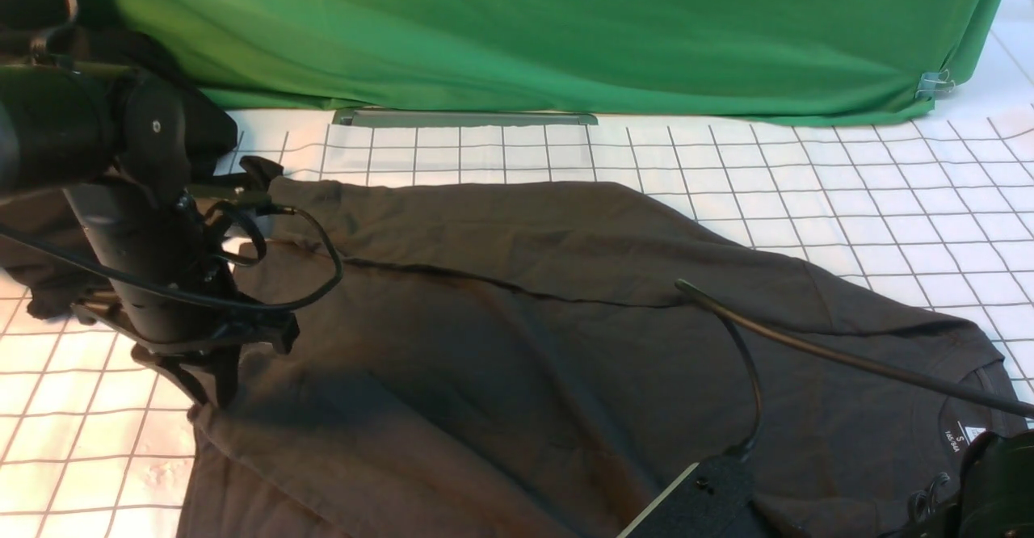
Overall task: Fold a long-sleeved shirt over a white checkered tablecloth.
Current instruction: 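Grab the top left corner of the dark shirt with the left gripper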
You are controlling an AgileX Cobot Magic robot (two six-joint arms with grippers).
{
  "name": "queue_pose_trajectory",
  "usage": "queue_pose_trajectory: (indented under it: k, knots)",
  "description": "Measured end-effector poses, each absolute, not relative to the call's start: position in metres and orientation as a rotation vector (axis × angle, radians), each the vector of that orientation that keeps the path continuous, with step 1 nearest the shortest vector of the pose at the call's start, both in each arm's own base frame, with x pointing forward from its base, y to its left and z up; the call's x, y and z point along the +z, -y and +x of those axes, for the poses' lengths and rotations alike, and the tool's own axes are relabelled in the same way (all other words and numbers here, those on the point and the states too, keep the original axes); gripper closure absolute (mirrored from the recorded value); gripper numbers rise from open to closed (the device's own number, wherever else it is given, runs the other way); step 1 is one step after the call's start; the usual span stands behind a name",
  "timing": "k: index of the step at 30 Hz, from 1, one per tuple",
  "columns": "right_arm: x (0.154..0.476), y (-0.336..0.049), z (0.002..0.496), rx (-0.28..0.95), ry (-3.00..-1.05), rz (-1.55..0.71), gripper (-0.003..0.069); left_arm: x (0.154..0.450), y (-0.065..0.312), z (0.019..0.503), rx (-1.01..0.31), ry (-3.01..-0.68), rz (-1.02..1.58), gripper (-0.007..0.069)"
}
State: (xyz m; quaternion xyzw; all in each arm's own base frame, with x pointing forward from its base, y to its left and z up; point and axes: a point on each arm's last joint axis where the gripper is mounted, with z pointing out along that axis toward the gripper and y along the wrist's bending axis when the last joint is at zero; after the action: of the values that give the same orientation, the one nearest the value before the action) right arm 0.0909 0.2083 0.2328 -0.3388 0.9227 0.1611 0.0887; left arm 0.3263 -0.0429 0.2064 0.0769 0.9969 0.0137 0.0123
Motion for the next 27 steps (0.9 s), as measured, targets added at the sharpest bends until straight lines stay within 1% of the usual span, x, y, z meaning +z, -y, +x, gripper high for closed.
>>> queue_pose_trajectory:
  k: [1,2,3,6,7,9,11,13,14,15,16,17,18,20,22,24,27]
  knots:
    - [0.233,-0.208,0.091,0.479,-2.746,-1.008,0.0333,0.207,0.043,0.326,0.043,-3.109,0.24,0.0453]
    - [0.233,-0.208,0.091,0.478,-2.745,-1.009,0.0333,0.213,0.043,0.329,0.053,-3.103,0.217,0.0389]
    - [0.233,-0.208,0.091,0.478,-2.743,-1.009,0.0333,0.221,0.043,0.334,0.056,-3.083,0.187,0.0342]
    - [0.233,-0.208,0.093,0.466,-2.723,-1.019,0.0333,0.246,0.045,0.351,0.042,-2.976,0.084,0.0224]
    - [0.233,-0.208,0.093,0.463,-2.715,-1.022,0.0333,0.254,0.046,0.358,0.032,-2.931,0.068,0.0197]
    - [0.233,-0.209,0.095,0.456,-2.693,-1.03,0.0333,0.266,0.048,0.373,0.015,-2.856,0.047,0.017]
    - [0.234,-0.209,0.096,0.442,-2.667,-1.042,0.0333,0.27,0.05,0.387,0.007,-2.815,0.041,0.0168]
    - [0.237,-0.208,0.102,0.373,-2.608,-1.078,0.0347,0.266,0.052,0.414,0.013,-2.773,0.023,0.0177]
    - [0.237,-0.208,0.102,0.375,-2.613,-1.068,0.0351,0.263,0.052,0.415,0.015,-2.781,0.018,0.0179]
    - [0.243,-0.206,0.11,0.288,-2.588,-1.06,0.0403,0.25,0.052,0.434,0.023,-2.786,-0.02,0.0193]
    - [0.248,-0.203,0.116,0.237,-2.584,-1.038,0.0452,0.244,0.051,0.444,0.02,-2.787,-0.055,0.0202]
    - [0.251,-0.2,0.122,0.193,-2.586,-1.012,0.0501,0.234,0.05,0.451,0.023,-2.807,-0.081,0.0207]
    - [0.255,-0.196,0.129,0.15,-2.582,-0.985,0.0538,0.232,0.05,0.457,0.022,-2.807,-0.097,0.0214]
    - [0.262,-0.184,0.147,0.077,-2.604,-0.892,0.0625,0.217,0.045,0.469,0.03,-2.831,-0.135,0.022]
    - [0.267,-0.171,0.163,0.023,-2.628,-0.813,0.0652,0.21,0.043,0.479,0.039,-2.831,-0.147,0.0222]
    - [0.269,-0.161,0.172,-0.002,-2.647,-0.761,0.0659,0.202,0.04,0.485,0.045,-2.837,-0.155,0.0222]
    - [0.273,-0.15,0.178,0.002,-2.651,-0.714,0.0664,0.192,0.036,0.492,0.057,-2.831,-0.162,0.0223]
